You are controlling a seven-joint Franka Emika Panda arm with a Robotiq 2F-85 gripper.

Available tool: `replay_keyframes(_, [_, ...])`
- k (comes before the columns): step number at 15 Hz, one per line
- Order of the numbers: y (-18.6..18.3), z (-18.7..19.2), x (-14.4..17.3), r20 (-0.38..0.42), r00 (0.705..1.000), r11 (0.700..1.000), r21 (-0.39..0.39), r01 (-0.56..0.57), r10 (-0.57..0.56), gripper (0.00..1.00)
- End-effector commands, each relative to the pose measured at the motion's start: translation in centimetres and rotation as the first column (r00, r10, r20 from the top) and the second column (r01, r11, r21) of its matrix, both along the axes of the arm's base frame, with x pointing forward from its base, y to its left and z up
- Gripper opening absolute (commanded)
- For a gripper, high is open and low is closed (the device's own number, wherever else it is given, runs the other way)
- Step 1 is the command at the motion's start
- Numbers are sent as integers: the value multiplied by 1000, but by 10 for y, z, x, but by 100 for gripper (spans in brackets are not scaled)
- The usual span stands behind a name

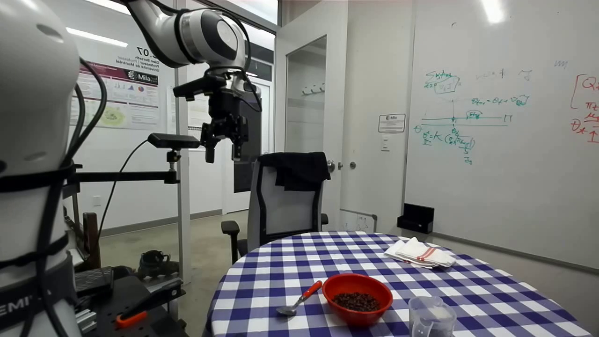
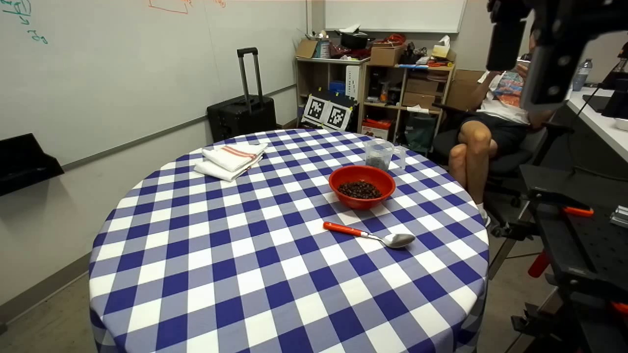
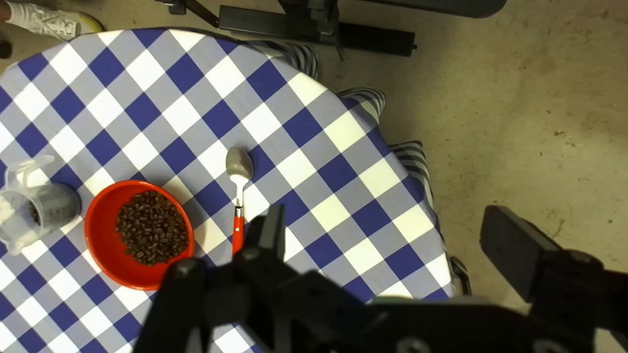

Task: Put a spoonful of the things in the red bowl into the jug

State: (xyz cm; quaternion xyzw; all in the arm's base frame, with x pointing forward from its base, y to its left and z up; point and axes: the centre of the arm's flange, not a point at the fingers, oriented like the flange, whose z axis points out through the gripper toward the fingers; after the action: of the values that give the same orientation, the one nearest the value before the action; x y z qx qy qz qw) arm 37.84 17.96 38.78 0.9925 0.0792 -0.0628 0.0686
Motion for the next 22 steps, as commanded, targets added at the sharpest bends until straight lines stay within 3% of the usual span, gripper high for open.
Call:
replay_keyframes(1, [-18,-10,30,-3,1000,1000,-14,16,-16,100])
replay_keyframes(6, [-51,-28,65,12,995,995,28,95,-95,100])
replay_keyframes(11, [-73,-57,97,57,993,994,13,108,-108,100])
replay_keyframes(22, [-127,-152,156,54,985,986,30,163,-164,100])
